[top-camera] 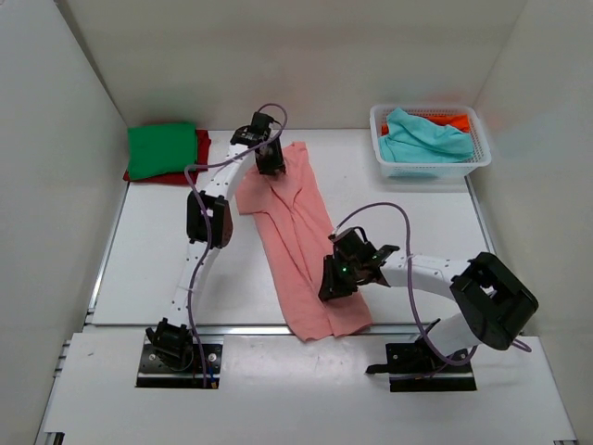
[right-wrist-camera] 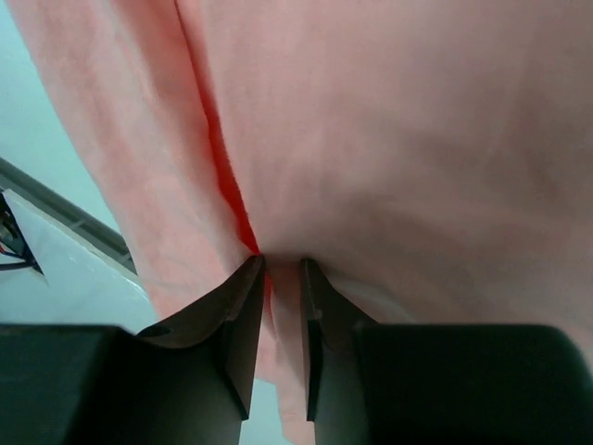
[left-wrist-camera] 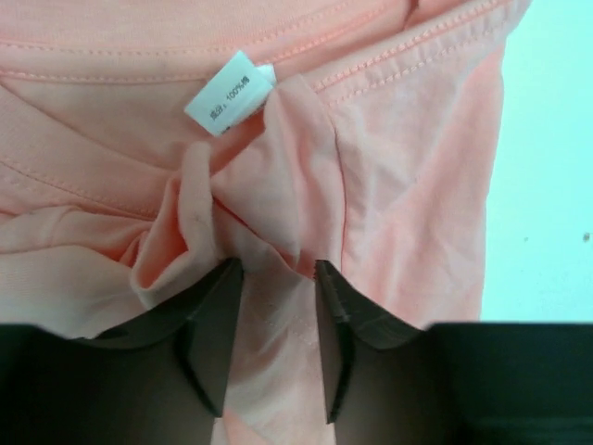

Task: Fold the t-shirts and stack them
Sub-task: Rotate the tshirt 90 degrees

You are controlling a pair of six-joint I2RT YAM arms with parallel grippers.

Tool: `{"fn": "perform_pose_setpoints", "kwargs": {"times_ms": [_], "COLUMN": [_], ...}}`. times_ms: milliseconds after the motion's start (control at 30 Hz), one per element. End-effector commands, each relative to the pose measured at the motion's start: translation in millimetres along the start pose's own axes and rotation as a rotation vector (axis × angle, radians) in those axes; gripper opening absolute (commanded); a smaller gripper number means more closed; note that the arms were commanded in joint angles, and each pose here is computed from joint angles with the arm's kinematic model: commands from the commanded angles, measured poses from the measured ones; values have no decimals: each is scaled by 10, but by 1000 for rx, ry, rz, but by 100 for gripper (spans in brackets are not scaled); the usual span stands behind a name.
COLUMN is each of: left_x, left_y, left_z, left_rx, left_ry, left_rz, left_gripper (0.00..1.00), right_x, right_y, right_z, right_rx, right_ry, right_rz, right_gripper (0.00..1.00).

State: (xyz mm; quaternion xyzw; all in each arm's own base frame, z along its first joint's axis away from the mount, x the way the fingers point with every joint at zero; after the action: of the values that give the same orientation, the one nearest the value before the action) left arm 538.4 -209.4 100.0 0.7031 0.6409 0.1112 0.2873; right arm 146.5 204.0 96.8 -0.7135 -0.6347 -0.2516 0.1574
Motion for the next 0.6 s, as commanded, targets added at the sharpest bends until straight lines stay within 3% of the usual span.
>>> {"fn": "perform_pose_setpoints", "kwargs": {"times_ms": [0,33,133,200,233,333,433,567], "left_x": [-65,-95,-177,-32,-34,393,745,1113], "left_y": [-127,-30,351,433,577,568,309,54], "left_z": [-106,-254,-741,-955,-1199,-1463,-1494,-1506], "left_rx": [95,63,-97,-135,-213,-260,-199,-117], "left_ry": [-56,-67,-140,-155,-177,-114,-25,90], "left_rz": [18,22,-2,-60,-75,-167,-236,-257], "left_gripper": [51,51,71,77,77,73,67,68], "right_x": [142,144,432,586,689,925,1072,1361], "right_y": [121,165,496,678,768,1103,1360,1641], "right_z": [-32,-67,-306,-400,-444,-485,-254,-85], "right_rx": [-51,-72,-189,-236,-263,-331,-322,-342], "right_ry": [0,-15,31,43,47,86,84,79], "right_rz": [-45,-69,-166,-247,-272,-361,-417,-487], "right_gripper": [21,22,31,34,34,32,30,29]}}
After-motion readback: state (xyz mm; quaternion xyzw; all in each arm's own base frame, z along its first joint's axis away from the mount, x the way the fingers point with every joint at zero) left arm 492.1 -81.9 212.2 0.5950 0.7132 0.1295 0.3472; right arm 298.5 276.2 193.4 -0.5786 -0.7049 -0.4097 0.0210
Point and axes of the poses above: each gripper's point midway between its finger pads, its own z axis out along the fingers, its own x axis along the line the jaws close on, y = z × x, the point moved 9 cm from there along -z, back along the fingers, and after that the axes turned 13 degrees about z, right-handed, at the moved point
